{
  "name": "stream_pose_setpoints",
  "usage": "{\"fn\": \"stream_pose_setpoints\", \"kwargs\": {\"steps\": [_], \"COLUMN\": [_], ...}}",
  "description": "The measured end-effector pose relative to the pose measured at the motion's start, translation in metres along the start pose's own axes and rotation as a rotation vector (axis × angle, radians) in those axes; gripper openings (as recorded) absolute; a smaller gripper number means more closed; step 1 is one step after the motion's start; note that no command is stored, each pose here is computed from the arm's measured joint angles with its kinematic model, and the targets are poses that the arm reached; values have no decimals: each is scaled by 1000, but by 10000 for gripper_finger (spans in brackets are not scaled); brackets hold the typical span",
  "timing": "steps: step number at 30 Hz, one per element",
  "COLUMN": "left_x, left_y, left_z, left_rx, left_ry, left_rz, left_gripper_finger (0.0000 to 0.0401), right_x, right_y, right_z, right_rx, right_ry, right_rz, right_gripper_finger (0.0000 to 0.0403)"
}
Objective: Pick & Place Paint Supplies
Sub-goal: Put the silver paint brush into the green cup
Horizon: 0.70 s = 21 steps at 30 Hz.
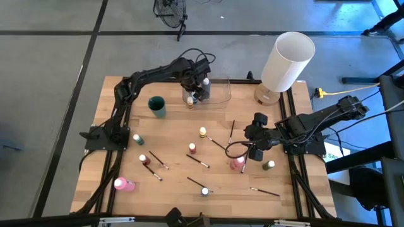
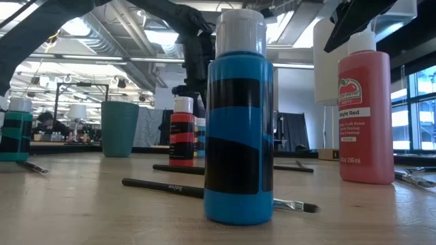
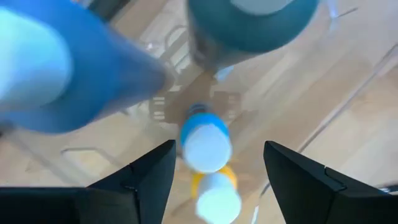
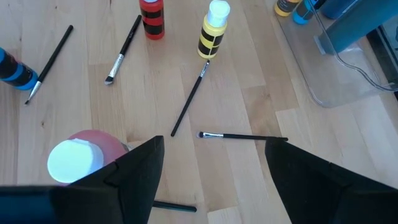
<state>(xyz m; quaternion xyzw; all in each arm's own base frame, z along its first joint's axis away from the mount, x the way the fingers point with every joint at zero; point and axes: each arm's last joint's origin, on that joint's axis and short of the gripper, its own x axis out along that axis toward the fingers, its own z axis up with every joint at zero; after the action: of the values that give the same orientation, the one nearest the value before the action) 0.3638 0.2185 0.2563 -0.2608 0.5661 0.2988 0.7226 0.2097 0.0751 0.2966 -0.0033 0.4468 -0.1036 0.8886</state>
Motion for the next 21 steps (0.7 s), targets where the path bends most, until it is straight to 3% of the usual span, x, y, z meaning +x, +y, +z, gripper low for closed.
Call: {"fn": "stream_pose_setpoints", "kwargs": {"steps": [7, 14, 18, 21], "left_x": [-26, -80, -110, -124], "left_y": [4, 2, -4, -12], "left_z": [2, 8, -2, -18], "left_rx": [24, 58, 89, 147], "left_ry": [8, -97, -89, -84], "left_rz": [40, 77, 82, 117], "left_gripper_finger": [240, 240, 240, 240], "right_x": [0, 0, -3, -11], "right_y": [0, 0, -3, -9], "right_z": [0, 0, -4, -9], "right_rx": [0, -33, -109, -44], "right_ry": [0, -1, 28, 49], "right_rz": [0, -3, 0, -6], "right_gripper_finger": [284, 284, 284, 284]}}
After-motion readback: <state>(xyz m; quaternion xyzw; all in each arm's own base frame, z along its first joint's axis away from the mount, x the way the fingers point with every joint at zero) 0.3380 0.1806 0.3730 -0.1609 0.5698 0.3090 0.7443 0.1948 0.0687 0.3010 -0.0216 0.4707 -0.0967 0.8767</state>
